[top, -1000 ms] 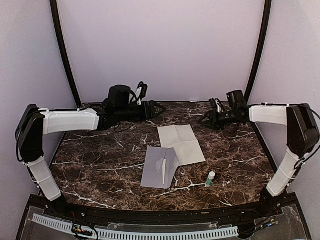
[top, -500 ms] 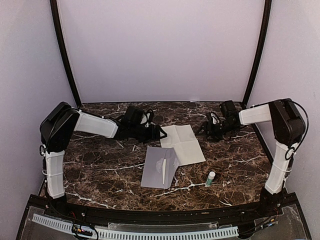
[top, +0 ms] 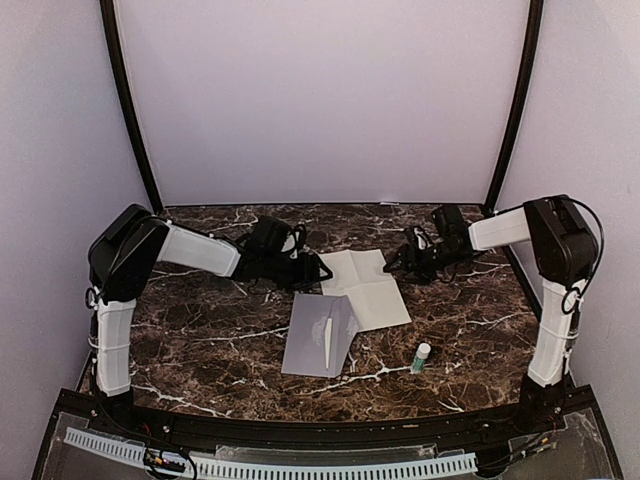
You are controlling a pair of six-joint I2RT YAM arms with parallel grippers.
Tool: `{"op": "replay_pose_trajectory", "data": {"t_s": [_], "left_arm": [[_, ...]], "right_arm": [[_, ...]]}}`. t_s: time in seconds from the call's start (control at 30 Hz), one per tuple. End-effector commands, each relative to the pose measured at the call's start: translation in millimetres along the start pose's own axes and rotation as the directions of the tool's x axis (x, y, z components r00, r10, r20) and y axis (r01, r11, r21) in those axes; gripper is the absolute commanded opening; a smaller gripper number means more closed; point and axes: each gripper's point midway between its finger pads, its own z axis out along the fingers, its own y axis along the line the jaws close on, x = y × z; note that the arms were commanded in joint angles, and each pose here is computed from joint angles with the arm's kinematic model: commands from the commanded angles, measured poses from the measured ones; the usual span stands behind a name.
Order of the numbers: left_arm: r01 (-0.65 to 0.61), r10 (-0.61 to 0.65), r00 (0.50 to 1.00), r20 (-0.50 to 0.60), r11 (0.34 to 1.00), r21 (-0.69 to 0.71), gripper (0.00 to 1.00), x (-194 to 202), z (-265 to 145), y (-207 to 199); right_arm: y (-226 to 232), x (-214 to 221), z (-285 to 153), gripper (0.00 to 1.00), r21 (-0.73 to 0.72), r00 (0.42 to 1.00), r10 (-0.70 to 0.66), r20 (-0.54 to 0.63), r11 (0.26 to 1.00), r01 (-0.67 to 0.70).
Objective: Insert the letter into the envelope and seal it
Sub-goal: Pick up the letter from the center of the board.
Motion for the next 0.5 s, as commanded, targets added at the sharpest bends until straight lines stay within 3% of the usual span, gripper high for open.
{"op": "replay_pose_trajectory", "data": {"t_s": [0.0,0.3,0.47], "left_arm": [[0.023,-0.021,0.999,-0.03,0.999,0.043,0.68,3.2,5.6,-3.6],[0.055,-0.048,0.996,-0.079,0.995,0.089,0.65,16.1,15.1,-3.3],[0.057,-0.05,0.995,-0.085,0.994,0.094,0.65,18.7,16.3,-2.6]], "right_arm": [[9.3,14.3,18.6,0.65,-0.052,0.998,0.005,-0.055,0.999,-0.007],[34.1,20.1,29.8,0.62,-0.172,0.997,0.028,-0.068,0.984,-0.039],[48.6,17.1,30.2,0.55,-0.232,0.998,0.016,-0.058,0.972,-0.029]]}}
